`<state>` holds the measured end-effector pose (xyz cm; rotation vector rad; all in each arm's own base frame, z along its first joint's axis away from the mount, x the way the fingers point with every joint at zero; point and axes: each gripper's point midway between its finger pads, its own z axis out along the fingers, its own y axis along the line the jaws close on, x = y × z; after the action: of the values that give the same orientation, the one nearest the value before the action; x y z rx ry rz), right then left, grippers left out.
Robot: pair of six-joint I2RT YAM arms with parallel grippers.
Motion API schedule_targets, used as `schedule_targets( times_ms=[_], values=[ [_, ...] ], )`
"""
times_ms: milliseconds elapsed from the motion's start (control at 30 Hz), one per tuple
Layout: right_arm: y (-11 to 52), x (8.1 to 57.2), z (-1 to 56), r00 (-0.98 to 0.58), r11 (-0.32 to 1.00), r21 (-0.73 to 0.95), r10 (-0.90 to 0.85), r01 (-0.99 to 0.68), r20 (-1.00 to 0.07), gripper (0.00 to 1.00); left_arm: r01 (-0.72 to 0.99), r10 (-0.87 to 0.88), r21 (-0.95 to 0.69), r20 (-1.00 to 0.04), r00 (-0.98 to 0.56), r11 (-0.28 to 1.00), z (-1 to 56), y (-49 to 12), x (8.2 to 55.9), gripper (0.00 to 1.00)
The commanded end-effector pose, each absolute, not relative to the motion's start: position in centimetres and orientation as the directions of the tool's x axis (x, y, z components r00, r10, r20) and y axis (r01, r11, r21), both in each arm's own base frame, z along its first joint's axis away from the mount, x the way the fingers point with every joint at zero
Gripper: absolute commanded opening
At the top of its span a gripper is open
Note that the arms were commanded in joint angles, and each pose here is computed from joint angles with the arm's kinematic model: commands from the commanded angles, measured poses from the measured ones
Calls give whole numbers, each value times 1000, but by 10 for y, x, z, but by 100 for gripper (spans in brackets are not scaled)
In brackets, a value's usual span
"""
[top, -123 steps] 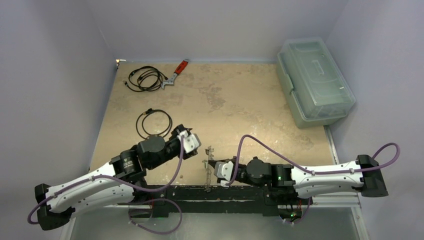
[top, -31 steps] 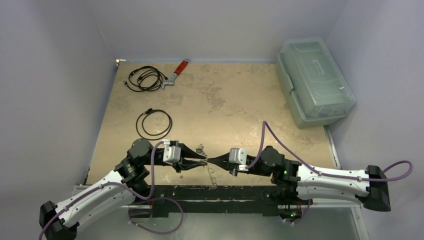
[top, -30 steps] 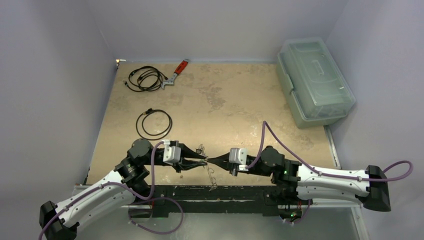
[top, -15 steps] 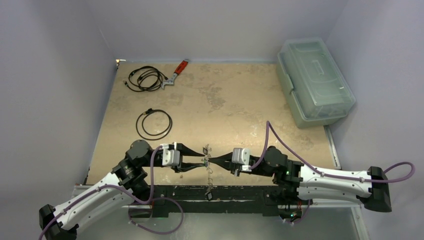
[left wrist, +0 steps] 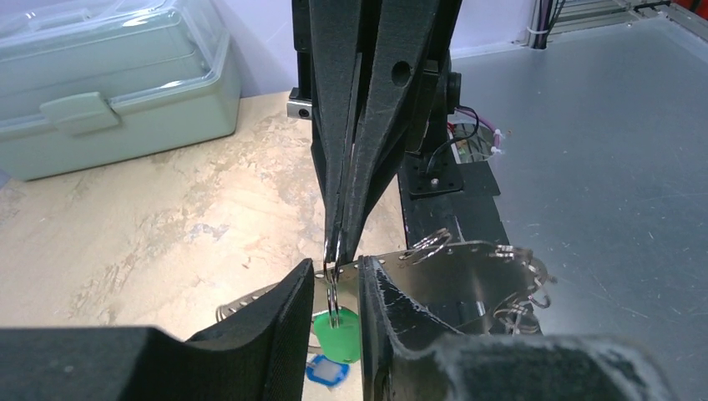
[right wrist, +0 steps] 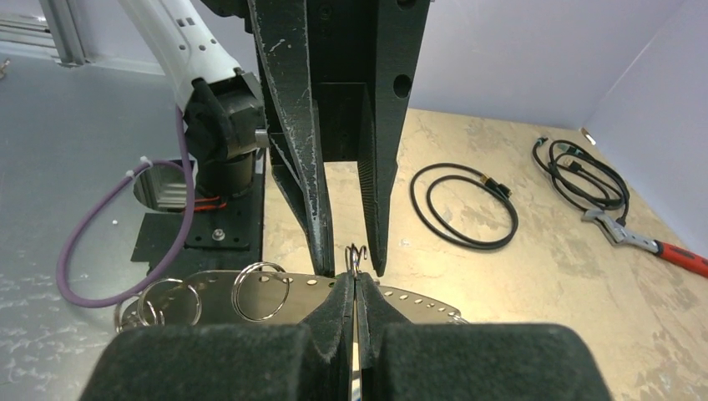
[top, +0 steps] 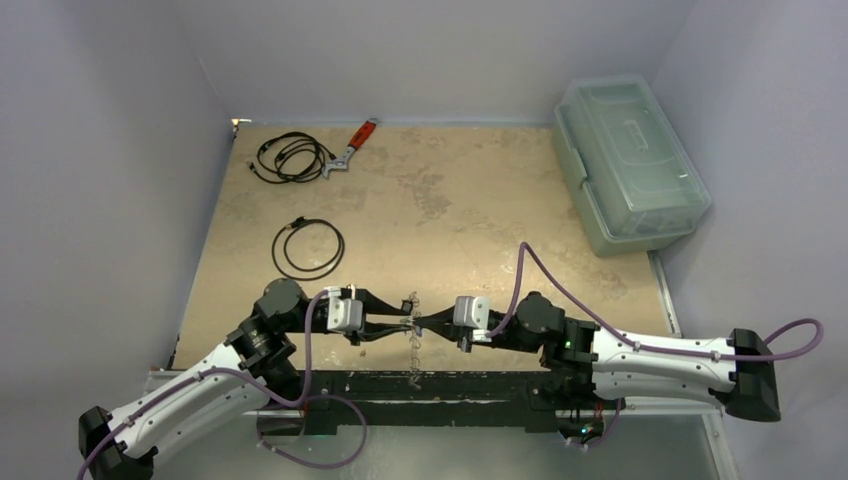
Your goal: Put the keys on the keyring
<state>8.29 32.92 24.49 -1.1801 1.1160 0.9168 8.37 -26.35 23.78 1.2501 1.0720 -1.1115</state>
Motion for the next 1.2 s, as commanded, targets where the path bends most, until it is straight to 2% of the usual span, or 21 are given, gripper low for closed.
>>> schedule_targets(
  times_ms=[0, 267, 500, 833, 900, 1033, 1167],
  values=[
    [330, 84, 293, 268, 206, -244, 101, -948, -958, 0, 981, -63, 195, -979, 193, -19, 252, -265, 80, 22],
    [327, 83, 296, 272, 210, -243, 121, -947, -955, 0, 984, -50, 173, -984, 172, -28, 248, -267, 81, 18],
    [329, 81, 296, 270, 195, -243, 124, -950, -955, 0, 983, -53, 182, -982, 180, -33, 249, -267, 79, 0],
    [331, 75, 296, 268, 160, -246, 133, -956, -954, 0, 967, -40, 255, -966, 255, -16, 258, -261, 81, 0],
    [331, 75, 296, 268, 163, -246, 133, -955, -954, 3, 958, -26, 285, -958, 285, 2, 260, -259, 84, 0],
    [332, 79, 296, 265, 178, -241, 124, -954, -956, 18, 950, -4, 312, -950, 312, 36, 262, -255, 90, 0],
    [333, 83, 292, 259, 195, -235, 107, -952, -960, 23, 944, 6, 326, -945, 327, 46, 265, -254, 93, 0]
  ],
)
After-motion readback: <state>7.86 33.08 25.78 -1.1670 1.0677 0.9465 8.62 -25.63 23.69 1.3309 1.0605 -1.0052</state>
